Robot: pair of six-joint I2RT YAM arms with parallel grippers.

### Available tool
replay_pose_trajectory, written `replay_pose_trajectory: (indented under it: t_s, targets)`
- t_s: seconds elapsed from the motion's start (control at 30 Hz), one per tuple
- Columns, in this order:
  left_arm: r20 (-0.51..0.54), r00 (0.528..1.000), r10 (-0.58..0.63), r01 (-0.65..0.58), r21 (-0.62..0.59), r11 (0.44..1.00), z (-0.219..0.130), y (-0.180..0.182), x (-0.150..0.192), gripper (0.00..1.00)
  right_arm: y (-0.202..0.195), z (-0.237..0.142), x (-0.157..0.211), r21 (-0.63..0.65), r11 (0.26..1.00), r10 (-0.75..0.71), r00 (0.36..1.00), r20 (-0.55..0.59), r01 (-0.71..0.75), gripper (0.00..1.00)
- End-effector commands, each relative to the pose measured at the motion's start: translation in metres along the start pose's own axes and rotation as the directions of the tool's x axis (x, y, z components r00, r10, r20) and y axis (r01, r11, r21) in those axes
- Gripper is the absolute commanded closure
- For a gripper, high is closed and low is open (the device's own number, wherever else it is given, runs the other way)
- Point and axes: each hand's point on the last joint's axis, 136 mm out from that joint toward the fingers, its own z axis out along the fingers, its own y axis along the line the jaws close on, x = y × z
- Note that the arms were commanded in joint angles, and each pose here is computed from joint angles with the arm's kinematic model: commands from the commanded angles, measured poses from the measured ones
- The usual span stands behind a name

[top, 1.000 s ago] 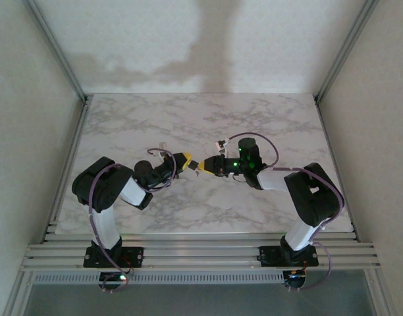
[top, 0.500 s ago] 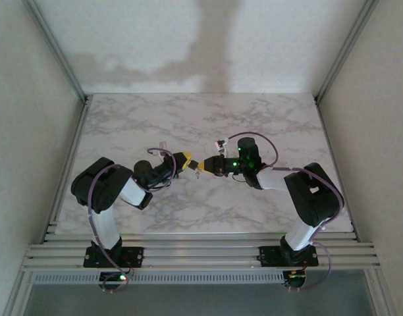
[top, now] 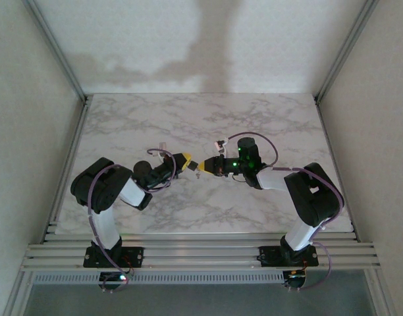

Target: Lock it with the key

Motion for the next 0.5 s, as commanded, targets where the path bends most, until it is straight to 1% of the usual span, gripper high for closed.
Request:
replay_pose_trajectory:
  t_s: [0.0, 0.47]
  targets:
    - [0.076, 0.983, 0.167, -0.182, 0.272, 0.945, -0.012, -0.079, -0.005, 1.00, 0.007, 0.005, 0.000, -0.018, 1.000, -0.019, 1.000, -0.021, 0.019, 1.00]
    - [0.163, 0.968, 0.192, -0.228, 0.243, 0.943, -0.026, -0.079, -0.015, 1.00, 0.009, 0.006, 0.002, -0.033, 0.999, -0.008, 0.999, -0.035, 0.007, 1.00]
